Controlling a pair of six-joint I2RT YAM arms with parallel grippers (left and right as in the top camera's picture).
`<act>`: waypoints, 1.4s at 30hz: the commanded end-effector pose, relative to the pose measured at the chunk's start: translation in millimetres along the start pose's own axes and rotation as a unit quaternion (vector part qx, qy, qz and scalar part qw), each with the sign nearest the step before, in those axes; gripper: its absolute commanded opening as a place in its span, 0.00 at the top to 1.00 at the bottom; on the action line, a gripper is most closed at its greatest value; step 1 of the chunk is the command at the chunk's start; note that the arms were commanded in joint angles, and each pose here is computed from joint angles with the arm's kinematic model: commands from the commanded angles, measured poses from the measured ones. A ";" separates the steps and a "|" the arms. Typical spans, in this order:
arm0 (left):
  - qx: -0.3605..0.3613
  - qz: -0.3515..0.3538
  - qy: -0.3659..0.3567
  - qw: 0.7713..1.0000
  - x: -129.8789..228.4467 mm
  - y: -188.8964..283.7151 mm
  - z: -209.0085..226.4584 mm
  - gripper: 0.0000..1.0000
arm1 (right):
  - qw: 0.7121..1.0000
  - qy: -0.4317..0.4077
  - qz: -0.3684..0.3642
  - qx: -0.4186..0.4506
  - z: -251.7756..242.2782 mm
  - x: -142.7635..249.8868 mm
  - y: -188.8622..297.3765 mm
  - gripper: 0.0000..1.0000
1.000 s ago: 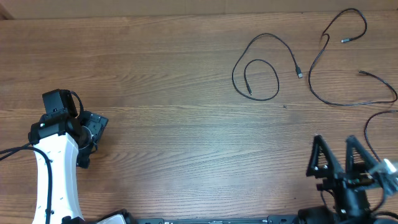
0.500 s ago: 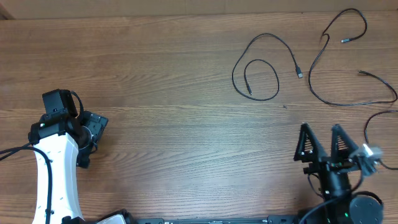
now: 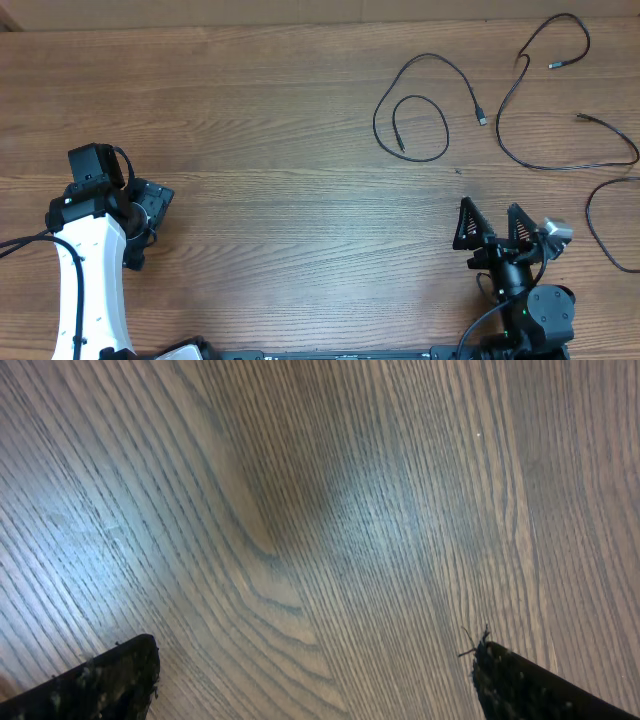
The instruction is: Untangle cables
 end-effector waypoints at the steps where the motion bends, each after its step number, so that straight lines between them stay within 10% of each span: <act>1: 0.009 -0.004 0.007 1.000 -0.9 4.1 -0.1 0.00 | 1.000 -0.001 0.003 0.013 -7.8 9.0 -3.0 0.00; 42: 0.009 -0.004 0.007 1.000 -0.9 4.1 -0.1 0.00 | 0.999 -0.004 -0.046 0.016 -20.3 16.6 -13.5 0.00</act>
Point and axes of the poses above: each gripper's point midway between its finger pads, its own y axis back along the fingers, its own z axis along the line the jaws close on, x = y × z, the point moved 8 cm from there along y, back along the fingers, and after that the axes turned 2 degrees about y, right-handed, at the moved point
